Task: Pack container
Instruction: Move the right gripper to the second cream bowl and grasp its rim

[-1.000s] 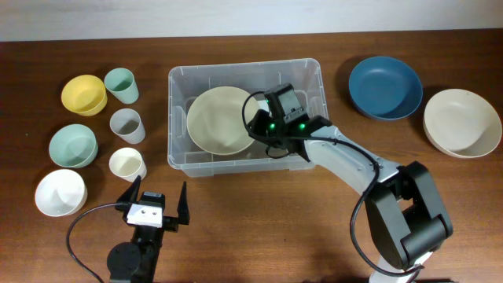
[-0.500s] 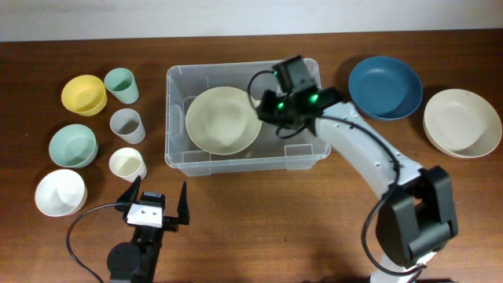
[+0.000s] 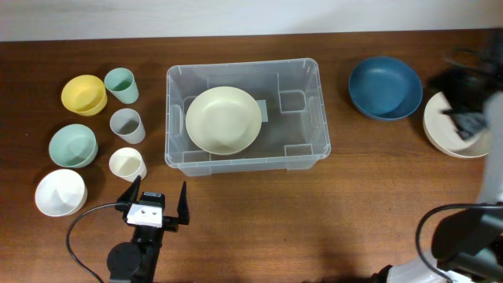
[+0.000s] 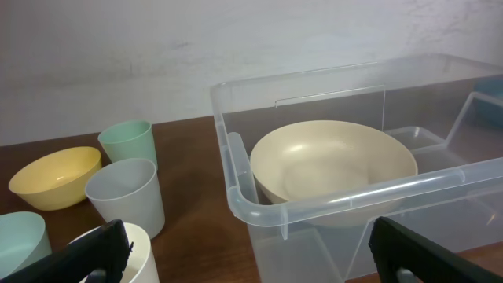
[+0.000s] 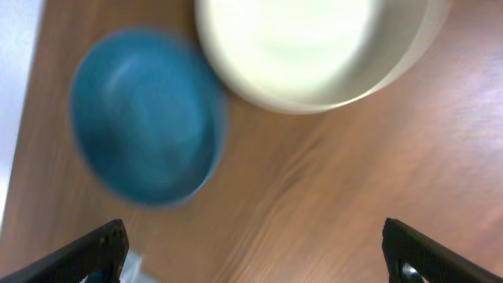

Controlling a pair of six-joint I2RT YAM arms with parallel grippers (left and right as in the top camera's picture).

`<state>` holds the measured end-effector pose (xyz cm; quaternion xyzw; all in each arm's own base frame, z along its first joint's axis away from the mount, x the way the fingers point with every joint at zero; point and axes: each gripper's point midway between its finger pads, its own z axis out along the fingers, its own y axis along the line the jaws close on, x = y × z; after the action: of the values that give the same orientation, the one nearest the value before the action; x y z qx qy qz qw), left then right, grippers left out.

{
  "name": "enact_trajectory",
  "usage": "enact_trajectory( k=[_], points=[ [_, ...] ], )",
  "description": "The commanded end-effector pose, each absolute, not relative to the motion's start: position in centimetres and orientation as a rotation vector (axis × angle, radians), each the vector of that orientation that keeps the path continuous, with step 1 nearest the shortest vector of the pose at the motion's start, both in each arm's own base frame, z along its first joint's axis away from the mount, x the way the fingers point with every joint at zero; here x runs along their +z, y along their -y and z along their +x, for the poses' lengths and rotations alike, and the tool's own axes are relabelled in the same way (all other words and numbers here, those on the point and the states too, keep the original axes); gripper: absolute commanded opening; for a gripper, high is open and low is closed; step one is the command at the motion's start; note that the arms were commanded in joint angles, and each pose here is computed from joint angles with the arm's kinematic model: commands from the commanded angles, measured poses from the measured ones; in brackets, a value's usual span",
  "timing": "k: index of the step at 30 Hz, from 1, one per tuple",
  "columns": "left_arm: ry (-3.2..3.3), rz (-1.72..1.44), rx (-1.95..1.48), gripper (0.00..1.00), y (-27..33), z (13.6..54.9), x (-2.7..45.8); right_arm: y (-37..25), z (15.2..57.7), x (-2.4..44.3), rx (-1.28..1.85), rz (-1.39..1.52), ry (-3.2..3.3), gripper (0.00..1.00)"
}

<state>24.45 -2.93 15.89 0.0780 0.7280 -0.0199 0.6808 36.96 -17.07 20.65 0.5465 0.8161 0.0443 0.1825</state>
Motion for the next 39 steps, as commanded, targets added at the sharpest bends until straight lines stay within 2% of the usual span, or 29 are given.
enact_trajectory(
  k=[1,10,22,37,39],
  points=[
    [-1.637,0.159,-0.05,1.0,2.8,24.4,15.8,20.4,35.0,18.0,0.149,1.722,-2.256,0.99],
    [-1.637,0.159,-0.049,1.0,2.8,24.4,15.8,25.3,35.2,12.7,0.107,1.855,-2.203,0.99],
    [-1.637,0.159,-0.05,1.0,2.8,24.4,15.8,27.6,33.0,5.8,0.012,2.059,-2.225,0.99],
    [-1.637,0.159,-0.049,1.0,2.8,24.4,15.8,29.0,33.8,1.7,-0.022,2.001,-2.281,1.0],
    [-1.637,0.159,-0.05,1.0,2.8,24.4,15.8,29.1,33.8,0.9,-0.029,2.008,-2.289,0.93]
  ],
)
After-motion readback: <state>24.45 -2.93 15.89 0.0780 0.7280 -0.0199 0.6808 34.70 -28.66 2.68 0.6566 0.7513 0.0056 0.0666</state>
